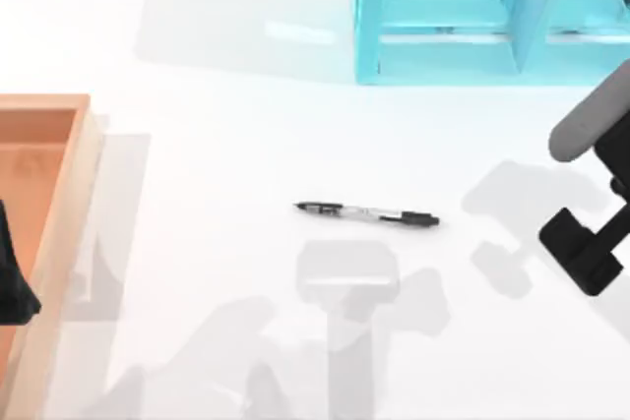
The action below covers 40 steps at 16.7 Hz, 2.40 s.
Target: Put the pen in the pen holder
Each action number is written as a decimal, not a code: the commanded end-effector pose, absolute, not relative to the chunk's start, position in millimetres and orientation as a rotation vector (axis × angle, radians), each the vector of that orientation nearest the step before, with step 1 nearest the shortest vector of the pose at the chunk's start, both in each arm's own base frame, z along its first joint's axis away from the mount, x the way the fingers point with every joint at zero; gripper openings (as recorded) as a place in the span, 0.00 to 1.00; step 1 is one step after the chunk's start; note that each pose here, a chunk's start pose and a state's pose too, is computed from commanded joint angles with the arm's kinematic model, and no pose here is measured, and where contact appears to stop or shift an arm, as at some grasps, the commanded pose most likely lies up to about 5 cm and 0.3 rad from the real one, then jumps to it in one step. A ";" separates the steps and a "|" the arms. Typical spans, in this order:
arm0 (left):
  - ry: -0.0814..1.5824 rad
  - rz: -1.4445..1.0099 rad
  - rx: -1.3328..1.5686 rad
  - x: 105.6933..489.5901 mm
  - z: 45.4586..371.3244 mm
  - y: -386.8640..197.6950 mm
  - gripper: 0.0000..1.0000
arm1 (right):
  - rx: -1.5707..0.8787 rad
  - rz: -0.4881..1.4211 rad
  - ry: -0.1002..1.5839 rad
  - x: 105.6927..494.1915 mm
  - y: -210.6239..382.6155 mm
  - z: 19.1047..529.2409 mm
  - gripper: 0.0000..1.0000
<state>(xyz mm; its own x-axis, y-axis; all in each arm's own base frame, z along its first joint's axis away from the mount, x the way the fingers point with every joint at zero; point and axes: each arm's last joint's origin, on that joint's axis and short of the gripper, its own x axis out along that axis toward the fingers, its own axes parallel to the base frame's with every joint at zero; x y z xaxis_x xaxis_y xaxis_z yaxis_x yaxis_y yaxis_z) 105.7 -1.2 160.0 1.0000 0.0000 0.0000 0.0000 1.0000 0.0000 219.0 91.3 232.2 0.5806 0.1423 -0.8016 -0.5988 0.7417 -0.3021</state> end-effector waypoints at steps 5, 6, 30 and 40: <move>0.000 0.000 0.000 105.7 160.0 -1.2 1.00 | -0.898 0.666 1.039 276.3 167.2 217.3 1.00; 0.000 0.000 0.000 105.7 160.0 -1.2 1.00 | -0.952 0.701 1.061 285.1 182.9 212.0 1.00; 0.000 0.000 0.000 105.7 160.0 -1.2 1.00 | -1.240 0.873 1.082 347.6 276.9 92.8 1.00; 0.000 0.000 0.000 105.7 160.0 -1.2 1.00 | -1.241 0.874 1.086 349.5 275.2 81.9 0.62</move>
